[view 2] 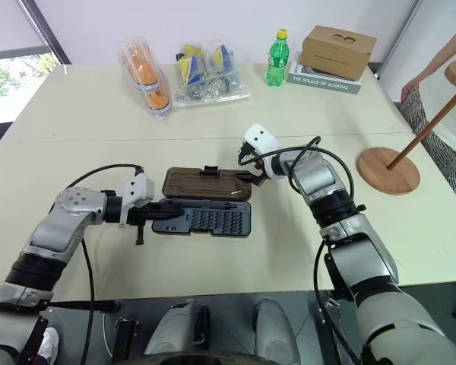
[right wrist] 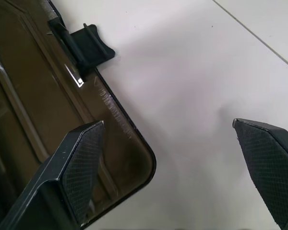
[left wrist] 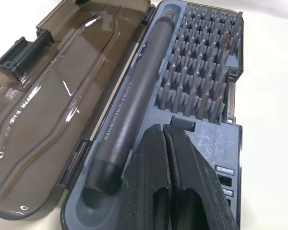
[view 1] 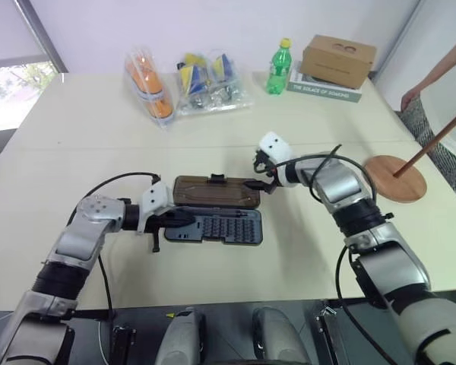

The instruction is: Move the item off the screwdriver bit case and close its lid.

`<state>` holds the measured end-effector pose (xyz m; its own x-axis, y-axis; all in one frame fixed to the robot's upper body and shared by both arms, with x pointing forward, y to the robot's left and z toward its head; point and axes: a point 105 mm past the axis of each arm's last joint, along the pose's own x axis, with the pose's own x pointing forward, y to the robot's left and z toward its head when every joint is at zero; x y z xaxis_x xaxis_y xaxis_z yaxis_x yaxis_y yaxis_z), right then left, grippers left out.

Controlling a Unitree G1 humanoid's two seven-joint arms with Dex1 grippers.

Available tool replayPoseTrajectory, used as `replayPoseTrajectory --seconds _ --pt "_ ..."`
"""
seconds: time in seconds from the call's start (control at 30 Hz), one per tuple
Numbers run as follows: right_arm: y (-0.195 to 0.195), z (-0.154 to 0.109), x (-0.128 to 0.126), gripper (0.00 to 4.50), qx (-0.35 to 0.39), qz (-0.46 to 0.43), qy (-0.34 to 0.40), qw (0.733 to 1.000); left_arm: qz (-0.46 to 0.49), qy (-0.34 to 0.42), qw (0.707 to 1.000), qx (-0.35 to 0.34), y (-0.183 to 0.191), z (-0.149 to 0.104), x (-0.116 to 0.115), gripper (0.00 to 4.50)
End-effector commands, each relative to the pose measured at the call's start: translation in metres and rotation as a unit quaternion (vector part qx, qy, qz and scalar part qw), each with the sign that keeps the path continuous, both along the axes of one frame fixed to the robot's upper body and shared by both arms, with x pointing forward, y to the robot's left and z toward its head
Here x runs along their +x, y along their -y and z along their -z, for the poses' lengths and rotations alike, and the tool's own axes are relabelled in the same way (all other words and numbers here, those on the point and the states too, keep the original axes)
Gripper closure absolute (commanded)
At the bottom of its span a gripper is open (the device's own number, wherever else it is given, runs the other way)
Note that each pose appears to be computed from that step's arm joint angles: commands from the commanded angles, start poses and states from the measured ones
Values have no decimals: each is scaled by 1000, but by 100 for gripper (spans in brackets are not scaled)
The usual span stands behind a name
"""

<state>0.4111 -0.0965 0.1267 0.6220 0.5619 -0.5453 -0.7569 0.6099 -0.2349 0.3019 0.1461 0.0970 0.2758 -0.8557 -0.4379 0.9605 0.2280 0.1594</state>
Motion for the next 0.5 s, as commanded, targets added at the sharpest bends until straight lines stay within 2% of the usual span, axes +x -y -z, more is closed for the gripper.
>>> replayPoseTrajectory --seconds 0.03,0.3,0.4,0.43,0.47,0.5 --pt "-5 -10 3 0 2 -12 19 1000 -4 -29 999 23 -6 15 -8 445" --pt "-8 1 2 0 -3 -21 8 1000 -13 -24 999 24 -8 12 -9 445" --pt "-11 5 0 84 -3 -28 1 1000 -17 -22 999 23 -9 11 -8 450" --pt "-11 6 -1 130 -3 -29 -1 1000 -18 -21 999 23 -9 11 -8 450" --pt "-12 7 -1 197 -3 -30 -3 1000 -18 -21 999 23 -9 11 -8 450" --pt "-12 8 -2 233 -3 -30 -4 1000 -19 -21 999 24 -10 11 -8 450"
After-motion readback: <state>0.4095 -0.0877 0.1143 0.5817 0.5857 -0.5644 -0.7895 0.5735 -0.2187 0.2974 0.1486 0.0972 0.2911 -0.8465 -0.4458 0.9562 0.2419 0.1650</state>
